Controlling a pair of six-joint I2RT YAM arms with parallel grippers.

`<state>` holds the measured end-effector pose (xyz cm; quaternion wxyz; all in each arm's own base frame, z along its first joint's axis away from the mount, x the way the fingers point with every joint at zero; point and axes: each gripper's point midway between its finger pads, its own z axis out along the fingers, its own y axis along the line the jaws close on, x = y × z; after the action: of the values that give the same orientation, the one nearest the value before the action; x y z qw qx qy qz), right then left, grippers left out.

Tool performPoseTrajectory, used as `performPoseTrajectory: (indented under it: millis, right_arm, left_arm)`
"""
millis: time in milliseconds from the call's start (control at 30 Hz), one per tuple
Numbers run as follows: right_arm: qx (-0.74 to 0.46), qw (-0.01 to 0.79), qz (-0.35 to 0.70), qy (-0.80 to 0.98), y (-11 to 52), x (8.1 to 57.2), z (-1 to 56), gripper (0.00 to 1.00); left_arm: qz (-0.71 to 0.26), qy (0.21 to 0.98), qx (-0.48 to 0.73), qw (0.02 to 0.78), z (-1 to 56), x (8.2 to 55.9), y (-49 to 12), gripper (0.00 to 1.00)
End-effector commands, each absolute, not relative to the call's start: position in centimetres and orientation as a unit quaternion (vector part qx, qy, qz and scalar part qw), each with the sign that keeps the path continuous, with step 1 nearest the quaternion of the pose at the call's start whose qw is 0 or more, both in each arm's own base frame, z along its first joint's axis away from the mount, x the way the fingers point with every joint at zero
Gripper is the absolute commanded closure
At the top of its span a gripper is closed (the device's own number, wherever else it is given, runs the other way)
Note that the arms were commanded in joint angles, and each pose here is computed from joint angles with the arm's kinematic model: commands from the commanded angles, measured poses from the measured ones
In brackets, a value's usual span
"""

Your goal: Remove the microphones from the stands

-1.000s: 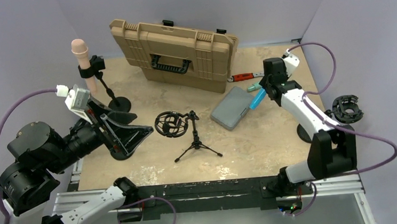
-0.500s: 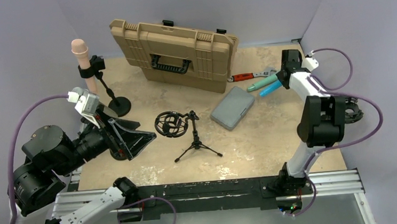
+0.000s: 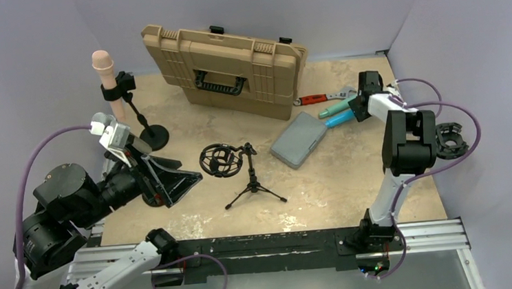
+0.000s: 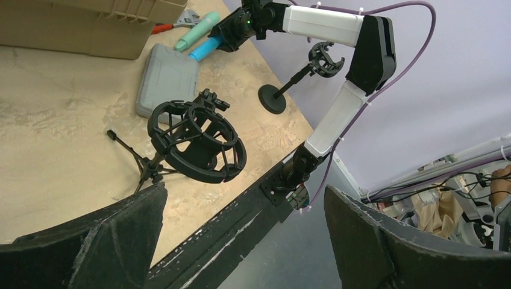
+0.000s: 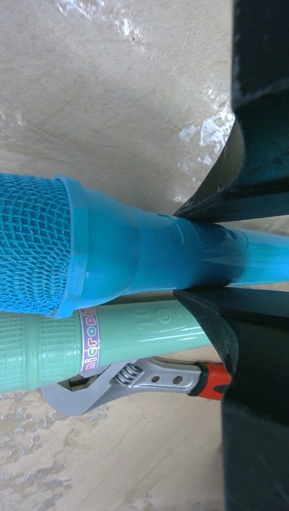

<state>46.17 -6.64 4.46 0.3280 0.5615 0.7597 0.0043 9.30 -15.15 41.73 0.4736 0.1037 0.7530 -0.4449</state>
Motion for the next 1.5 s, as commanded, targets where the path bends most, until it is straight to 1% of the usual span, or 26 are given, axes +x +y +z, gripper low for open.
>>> performPoseTrajectory:
  millis: [0,67,100,133,167,267,433,600,667,767,833,933,1133,1300,1367,1467]
  right_arm:
    - [0.577,0.350,0.037,0.737,-6.4,47.0,6.0,0.64]
    - [0.570,0.351,0.035,0.742,-6.3,46.7,5.9,0.51]
    - [0.566,0.354,0.031,0.744,-6.4,46.6,6.0,0.47]
    - [0.562,0.356,0.028,0.746,-6.5,46.4,6.0,0.41]
    - [0.557,0.360,0.024,0.748,-6.6,46.3,6.2,0.38]
    - [0.538,0.373,0.012,0.756,-6.9,45.7,6.7,0.23]
    - [0.471,0.411,-0.002,0.780,-7.0,44.7,9.2,0.10]
    - [0.388,0.441,-0.012,0.809,-5.6,43.7,12.6,0.08]
    - [0.343,0.453,-0.008,0.823,-3.9,43.3,13.9,0.08]
    - [0.264,0.457,0.018,0.849,0.5,42.1,15.2,0.08]
    - [0.204,0.454,0.056,0.866,3.9,40.8,15.6,0.09]
    - [0.111,0.448,0.140,0.876,9.0,38.0,16.2,0.10]
    - [-0.049,0.380,0.355,0.853,19.2,29.1,16.2,0.09]
    - [-0.086,0.343,0.497,0.792,24.8,22.6,18.0,0.08]
    - [-0.092,0.328,0.529,0.778,26.1,20.8,18.2,0.08]
    - [-0.098,0.314,0.545,0.771,27.6,19.1,18.2,0.07]
  left_arm:
    - [-0.449,0.752,0.097,0.473,41.7,9.9,-15.7,0.01]
    - [-0.448,0.755,0.098,0.469,41.4,10.1,-16.0,0.01]
    - [-0.448,0.756,0.099,0.467,41.3,10.2,-16.2,0.01]
    - [-0.447,0.757,0.100,0.465,41.2,10.3,-16.3,0.01]
    - [-0.446,0.759,0.101,0.464,41.1,10.4,-16.4,0.00]
    - [-0.441,0.762,0.103,0.462,40.9,10.9,-16.7,0.00]
    - [-0.427,0.766,0.105,0.469,40.4,11.7,-16.9,0.00]
    - [-0.410,0.775,0.116,0.466,39.7,12.6,-17.4,0.00]
    - [-0.407,0.777,0.119,0.465,39.6,12.9,-17.6,0.00]
    - [-0.406,0.778,0.124,0.463,39.4,13.0,-17.9,0.00]
    - [-0.404,0.779,0.126,0.462,39.3,13.1,-17.9,0.00]
    - [-0.399,0.781,0.127,0.462,38.9,13.2,-18.0,0.00]
    - [-0.390,0.775,0.136,0.478,39.3,13.7,-17.9,0.00]
    - [-0.368,0.768,0.141,0.506,40.0,14.6,-17.3,0.00]
    - [-0.350,0.770,0.143,0.514,39.9,15.2,-17.1,0.00]
    - [-0.321,0.783,0.151,0.512,39.2,16.3,-17.2,0.00]
